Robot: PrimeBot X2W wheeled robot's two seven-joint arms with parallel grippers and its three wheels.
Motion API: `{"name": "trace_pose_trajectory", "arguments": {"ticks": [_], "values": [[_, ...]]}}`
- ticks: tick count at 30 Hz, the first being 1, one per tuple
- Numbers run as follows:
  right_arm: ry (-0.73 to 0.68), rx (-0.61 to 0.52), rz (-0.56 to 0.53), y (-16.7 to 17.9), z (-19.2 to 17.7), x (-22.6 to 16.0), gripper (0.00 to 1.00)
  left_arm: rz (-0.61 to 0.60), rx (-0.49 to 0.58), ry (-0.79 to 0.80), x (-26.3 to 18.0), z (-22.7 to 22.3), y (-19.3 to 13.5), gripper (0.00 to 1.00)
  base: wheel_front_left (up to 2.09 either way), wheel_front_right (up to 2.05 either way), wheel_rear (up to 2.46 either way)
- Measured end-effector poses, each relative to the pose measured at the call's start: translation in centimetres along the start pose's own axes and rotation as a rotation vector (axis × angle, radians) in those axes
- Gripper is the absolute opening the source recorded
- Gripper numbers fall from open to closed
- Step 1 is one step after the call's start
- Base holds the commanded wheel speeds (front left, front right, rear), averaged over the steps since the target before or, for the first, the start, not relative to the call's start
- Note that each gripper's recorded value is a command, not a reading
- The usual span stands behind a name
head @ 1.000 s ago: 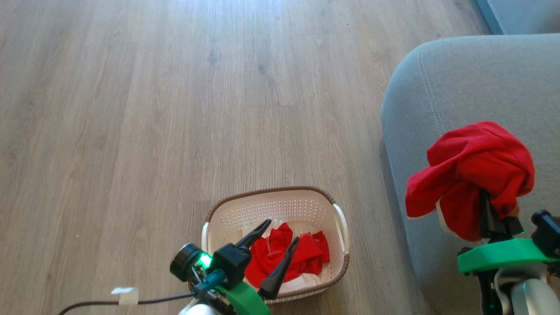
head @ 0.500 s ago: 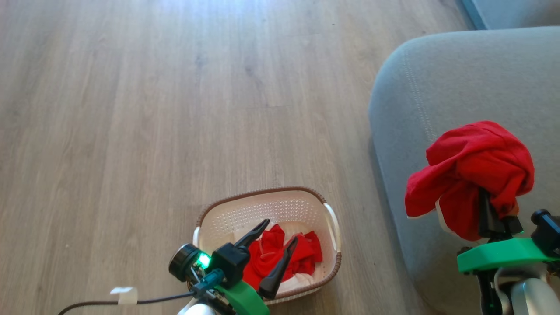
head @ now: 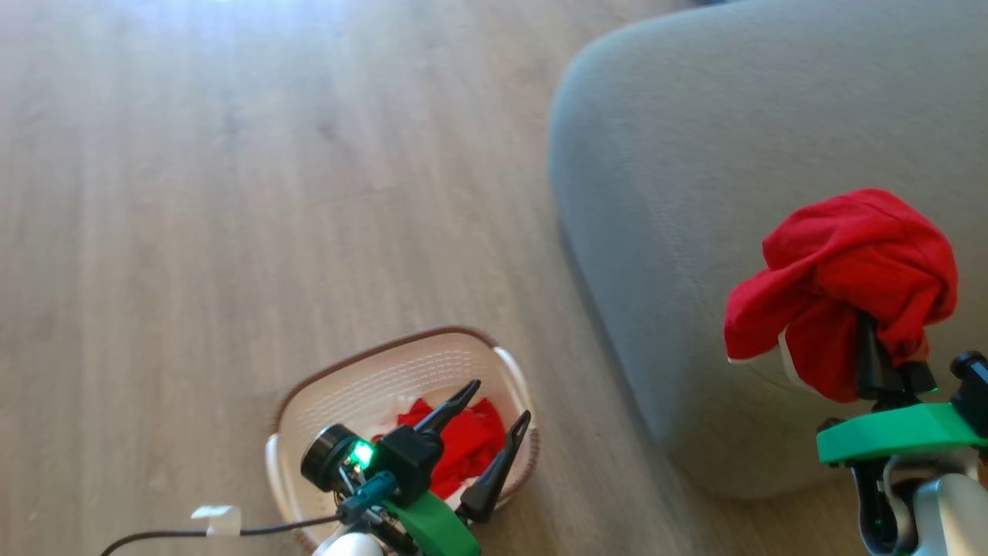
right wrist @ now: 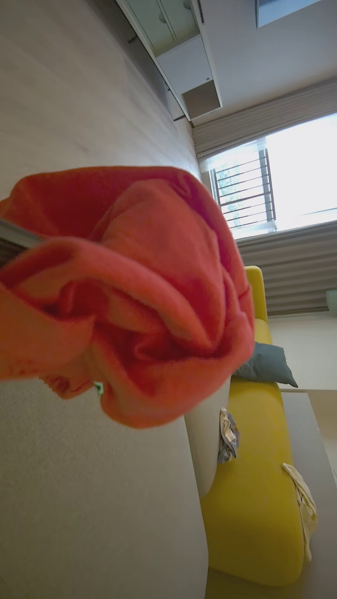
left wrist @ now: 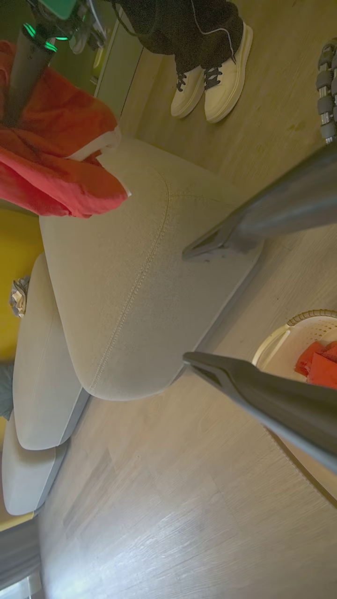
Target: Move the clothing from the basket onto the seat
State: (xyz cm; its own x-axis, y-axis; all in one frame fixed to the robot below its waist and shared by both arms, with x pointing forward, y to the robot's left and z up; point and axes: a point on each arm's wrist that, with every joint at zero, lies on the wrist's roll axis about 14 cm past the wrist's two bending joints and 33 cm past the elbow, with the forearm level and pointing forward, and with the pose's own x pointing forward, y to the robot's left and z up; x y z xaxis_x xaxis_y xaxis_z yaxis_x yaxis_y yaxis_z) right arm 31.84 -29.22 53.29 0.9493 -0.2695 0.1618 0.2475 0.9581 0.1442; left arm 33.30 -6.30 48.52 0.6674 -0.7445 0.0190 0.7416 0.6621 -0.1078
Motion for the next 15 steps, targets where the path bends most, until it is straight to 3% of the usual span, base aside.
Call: {"name": "trace_pose_trajectory", "arguments": {"ticks": [15], "values": [[-0.031,-0.065,-0.279,-8.4,2.4,-5.4,0.0,-0.295,-0.022,0.01,4.7,-0.8,-7.2,1.0,0.0,0.0,0.0]]}}
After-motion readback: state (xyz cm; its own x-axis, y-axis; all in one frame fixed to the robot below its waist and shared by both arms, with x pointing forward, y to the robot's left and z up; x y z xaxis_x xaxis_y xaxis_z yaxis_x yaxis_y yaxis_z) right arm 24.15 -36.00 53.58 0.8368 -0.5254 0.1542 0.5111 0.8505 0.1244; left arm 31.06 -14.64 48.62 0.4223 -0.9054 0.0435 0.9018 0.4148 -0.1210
